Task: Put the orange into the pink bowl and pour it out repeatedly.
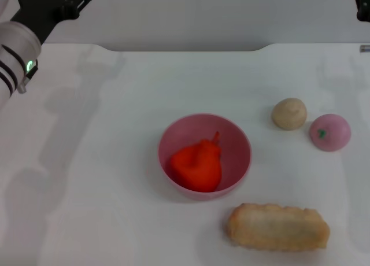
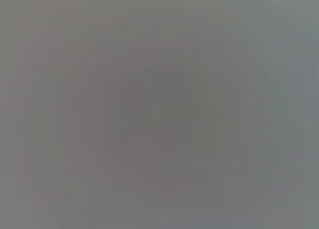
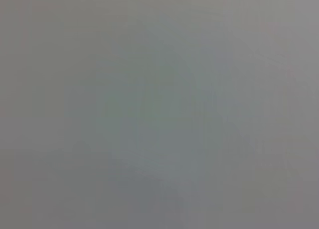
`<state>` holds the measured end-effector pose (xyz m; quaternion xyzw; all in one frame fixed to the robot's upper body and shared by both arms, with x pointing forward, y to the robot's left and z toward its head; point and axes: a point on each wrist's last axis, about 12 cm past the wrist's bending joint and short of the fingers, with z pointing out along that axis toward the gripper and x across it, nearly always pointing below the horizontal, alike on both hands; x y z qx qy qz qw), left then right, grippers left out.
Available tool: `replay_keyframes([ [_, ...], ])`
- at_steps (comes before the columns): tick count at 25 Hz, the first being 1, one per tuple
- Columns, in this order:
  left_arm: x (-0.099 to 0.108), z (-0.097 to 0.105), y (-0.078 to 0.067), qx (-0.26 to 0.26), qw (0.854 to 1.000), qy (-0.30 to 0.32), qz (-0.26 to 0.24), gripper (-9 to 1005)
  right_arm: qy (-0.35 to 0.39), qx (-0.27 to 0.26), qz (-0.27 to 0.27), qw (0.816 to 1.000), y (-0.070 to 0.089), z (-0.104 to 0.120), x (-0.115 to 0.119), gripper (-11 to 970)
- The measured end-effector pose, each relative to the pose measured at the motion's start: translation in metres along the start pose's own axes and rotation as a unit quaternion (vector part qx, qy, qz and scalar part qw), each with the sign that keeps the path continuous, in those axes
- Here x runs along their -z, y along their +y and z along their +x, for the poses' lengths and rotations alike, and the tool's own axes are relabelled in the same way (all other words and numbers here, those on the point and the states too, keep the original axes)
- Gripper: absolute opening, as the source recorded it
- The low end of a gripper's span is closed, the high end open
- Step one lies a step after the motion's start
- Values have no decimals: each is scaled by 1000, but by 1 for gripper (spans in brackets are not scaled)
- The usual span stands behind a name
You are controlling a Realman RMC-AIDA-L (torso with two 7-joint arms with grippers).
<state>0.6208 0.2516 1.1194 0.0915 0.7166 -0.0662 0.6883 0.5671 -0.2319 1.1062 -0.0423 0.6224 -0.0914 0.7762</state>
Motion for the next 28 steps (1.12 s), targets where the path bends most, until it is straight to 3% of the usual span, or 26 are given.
replay_keyframes([
  [6,-1,5,3,18,1000,1,-4,806,10,-41,4,999,-8,16,8,682],
  [8,-1,15,4,29,1000,0,2,806,23,-51,3,998,-10,22,10,682],
  [28,-2,22,-6,7,1000,6,23,805,68,-42,-30,996,-3,32,1,681],
])
